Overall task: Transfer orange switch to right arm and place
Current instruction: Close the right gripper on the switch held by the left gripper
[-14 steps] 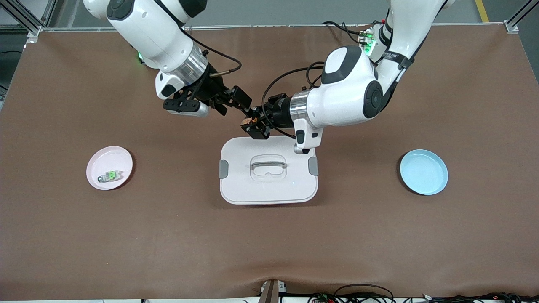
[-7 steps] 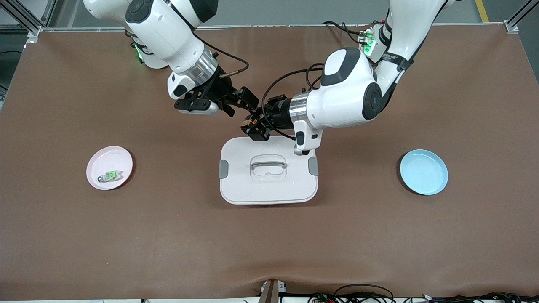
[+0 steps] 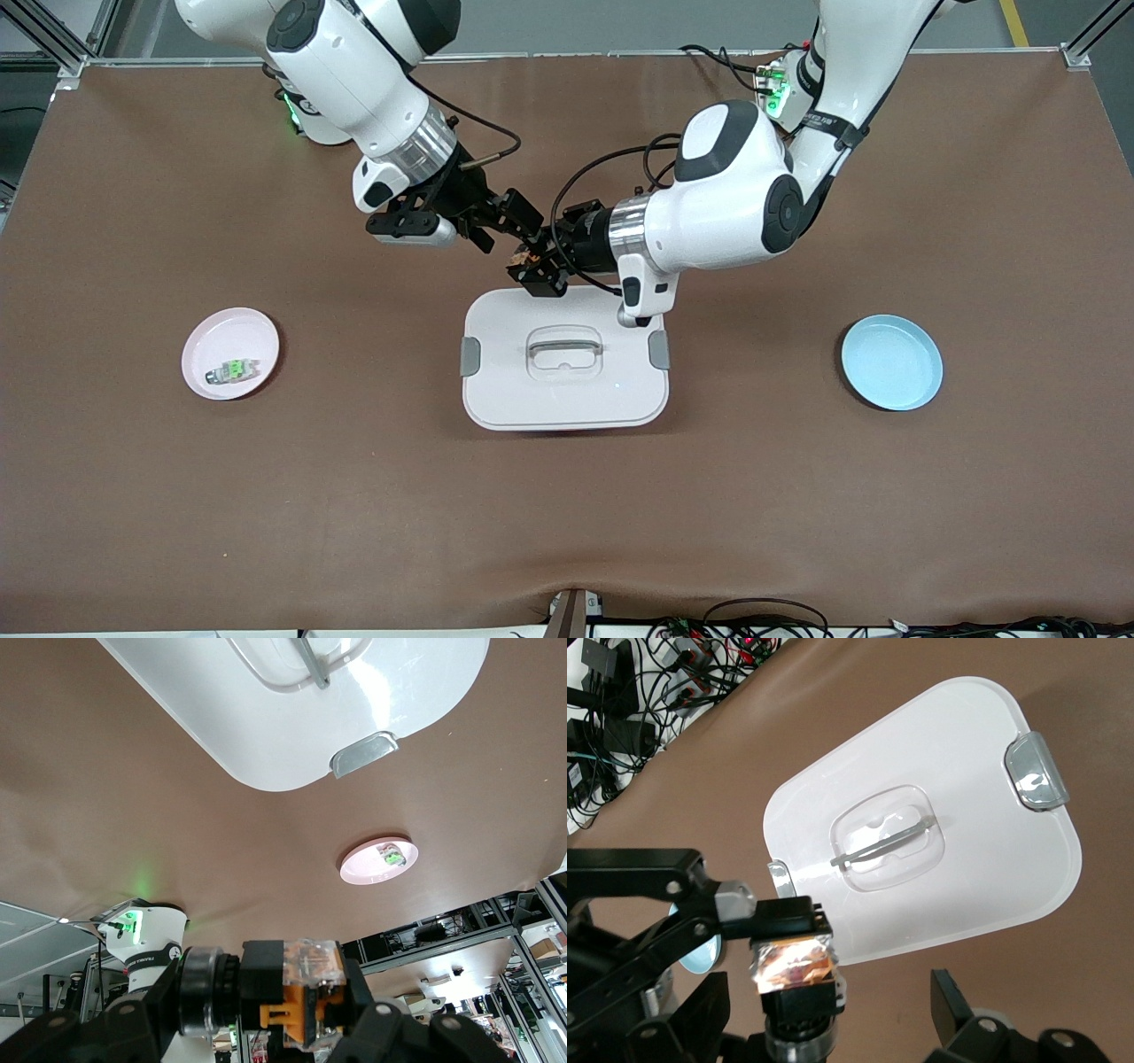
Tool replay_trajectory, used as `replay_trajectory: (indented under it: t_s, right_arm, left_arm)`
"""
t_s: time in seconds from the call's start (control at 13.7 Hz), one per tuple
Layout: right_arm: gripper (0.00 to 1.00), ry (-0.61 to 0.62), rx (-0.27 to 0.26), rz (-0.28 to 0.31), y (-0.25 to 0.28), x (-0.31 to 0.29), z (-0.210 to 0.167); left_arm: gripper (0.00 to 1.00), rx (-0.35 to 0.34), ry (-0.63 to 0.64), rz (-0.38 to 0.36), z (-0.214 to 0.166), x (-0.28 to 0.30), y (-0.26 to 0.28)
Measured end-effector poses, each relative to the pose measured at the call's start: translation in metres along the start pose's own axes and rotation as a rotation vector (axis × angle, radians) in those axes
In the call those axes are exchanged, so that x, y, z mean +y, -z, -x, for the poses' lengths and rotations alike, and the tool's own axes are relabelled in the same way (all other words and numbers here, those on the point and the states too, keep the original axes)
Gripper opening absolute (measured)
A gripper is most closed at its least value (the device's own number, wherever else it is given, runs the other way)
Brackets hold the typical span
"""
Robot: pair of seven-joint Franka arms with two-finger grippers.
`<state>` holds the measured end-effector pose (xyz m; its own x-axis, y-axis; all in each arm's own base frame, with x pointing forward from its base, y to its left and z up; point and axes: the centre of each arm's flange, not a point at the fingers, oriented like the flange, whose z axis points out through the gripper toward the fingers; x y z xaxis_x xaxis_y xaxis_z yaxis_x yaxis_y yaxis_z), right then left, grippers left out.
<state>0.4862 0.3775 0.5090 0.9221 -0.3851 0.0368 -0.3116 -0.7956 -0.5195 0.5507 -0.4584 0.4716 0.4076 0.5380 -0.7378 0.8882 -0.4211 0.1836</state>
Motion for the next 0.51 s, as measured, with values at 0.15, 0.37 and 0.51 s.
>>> replay_trajectory:
  t_s: [0.15, 0.37, 0.51]
  right_arm:
    - [1.00, -0.014, 0.010, -0.001, -0.0080, 0.0067, 0.0000]
    - [1.00, -0.047, 0.017, -0.008, -0.0109, 0.0067, 0.0000]
    - [1.00, -0.068, 0.023, -0.016, -0.0132, 0.0060, 0.0000]
  left_arm:
    - [0.73, 0.000, 0.000, 0.000, 0.0000, 0.0001, 0.0000]
    - [0.73, 0.001, 0.002, 0.005, -0.0018, 0.0008, -0.0005]
    - [0.73, 0.002, 0.003, 0.007, -0.0026, 0.0012, -0.0002]
